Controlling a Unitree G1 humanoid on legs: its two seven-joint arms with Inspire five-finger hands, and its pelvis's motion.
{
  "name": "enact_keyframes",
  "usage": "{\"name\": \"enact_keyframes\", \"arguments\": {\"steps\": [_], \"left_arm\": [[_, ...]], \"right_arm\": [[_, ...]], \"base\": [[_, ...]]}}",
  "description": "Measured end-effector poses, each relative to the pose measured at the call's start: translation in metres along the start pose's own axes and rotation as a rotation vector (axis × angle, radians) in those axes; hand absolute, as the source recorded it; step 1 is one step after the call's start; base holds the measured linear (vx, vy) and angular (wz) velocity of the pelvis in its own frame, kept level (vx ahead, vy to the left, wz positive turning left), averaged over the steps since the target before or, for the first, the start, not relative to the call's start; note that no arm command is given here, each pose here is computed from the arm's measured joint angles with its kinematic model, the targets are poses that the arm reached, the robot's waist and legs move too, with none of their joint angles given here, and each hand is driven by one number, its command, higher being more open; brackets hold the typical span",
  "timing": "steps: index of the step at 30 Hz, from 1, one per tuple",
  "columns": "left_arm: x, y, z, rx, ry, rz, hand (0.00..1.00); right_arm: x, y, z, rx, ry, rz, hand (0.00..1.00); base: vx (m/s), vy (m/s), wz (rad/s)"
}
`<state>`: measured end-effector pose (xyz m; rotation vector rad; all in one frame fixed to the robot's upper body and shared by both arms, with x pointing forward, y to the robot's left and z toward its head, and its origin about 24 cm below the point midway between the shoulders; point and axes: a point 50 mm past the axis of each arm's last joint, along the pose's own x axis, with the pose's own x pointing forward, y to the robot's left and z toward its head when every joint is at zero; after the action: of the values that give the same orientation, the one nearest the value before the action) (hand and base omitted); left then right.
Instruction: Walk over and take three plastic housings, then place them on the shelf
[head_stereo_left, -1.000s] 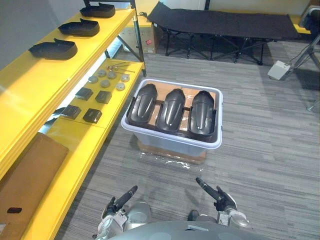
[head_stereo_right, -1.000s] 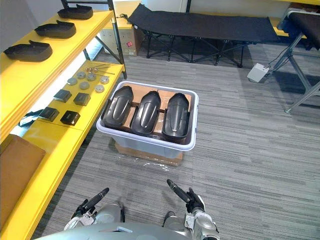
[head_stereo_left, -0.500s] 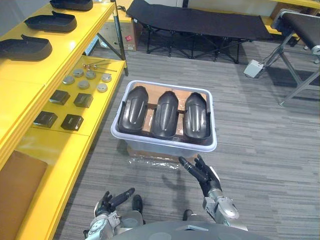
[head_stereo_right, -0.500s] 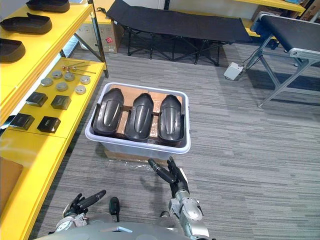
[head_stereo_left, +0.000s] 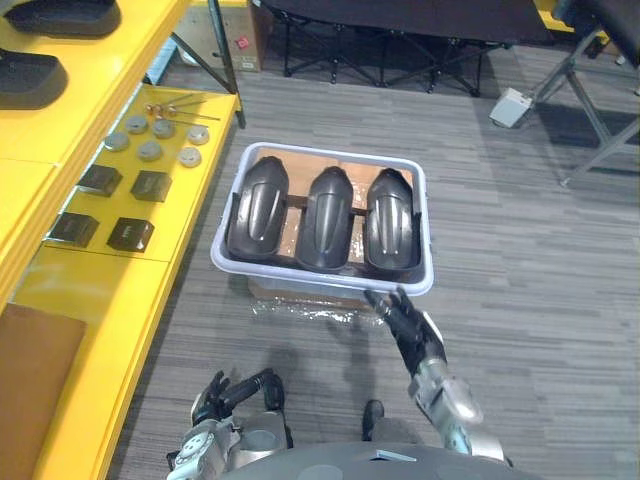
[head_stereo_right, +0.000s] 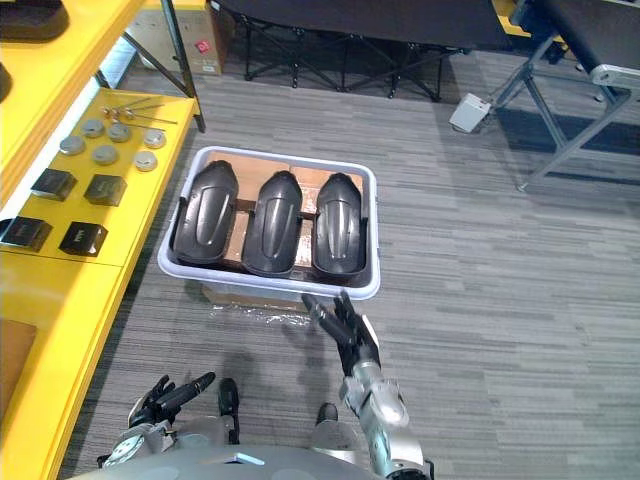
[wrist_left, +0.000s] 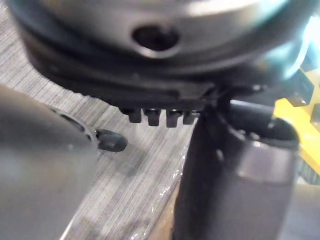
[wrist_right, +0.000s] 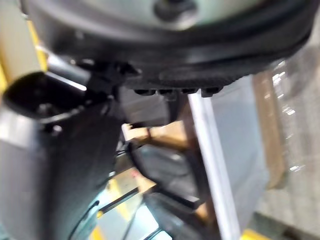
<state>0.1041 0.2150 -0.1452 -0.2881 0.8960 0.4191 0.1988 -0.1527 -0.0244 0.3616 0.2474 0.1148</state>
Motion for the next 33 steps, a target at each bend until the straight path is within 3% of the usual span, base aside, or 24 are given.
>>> {"name": "enact_keyframes", "arguments": {"steps": [4,11,20,27,33], "left_arm": [[0.000,0.006,0.000,0.010,0.006,0.009,1.00],[-0.001,0.019,-0.007,-0.007,0.050,0.050,1.00],[-0.004,0.026,-0.014,-0.018,0.080,0.066,1.00],[0.008,0.013,0.032,-0.006,-0.070,0.020,1.00],[0.010,0.005,0.054,0.002,-0.146,-0.002,1.00]], "right_arm": [[0.000,0.013,0.042,0.028,-0.105,0.160,1.00],[-0.005,0.004,0.035,0.077,0.026,0.214,1.00],[0.000,-0.026,0.041,-0.067,0.030,-0.139,1.00],[0.047,-0.067,0.130,-0.177,-0.249,-0.439,1.00],[0.072,-0.075,0.190,-0.253,-0.390,-0.456,1.00]], "base": [[0.01,-0.008,-0.18],[-0.02,-0.002,-0.10],[-0.10,-0.007,-0.06],[-0.07,0.022,0.11],[0.02,0.032,0.20]]}}
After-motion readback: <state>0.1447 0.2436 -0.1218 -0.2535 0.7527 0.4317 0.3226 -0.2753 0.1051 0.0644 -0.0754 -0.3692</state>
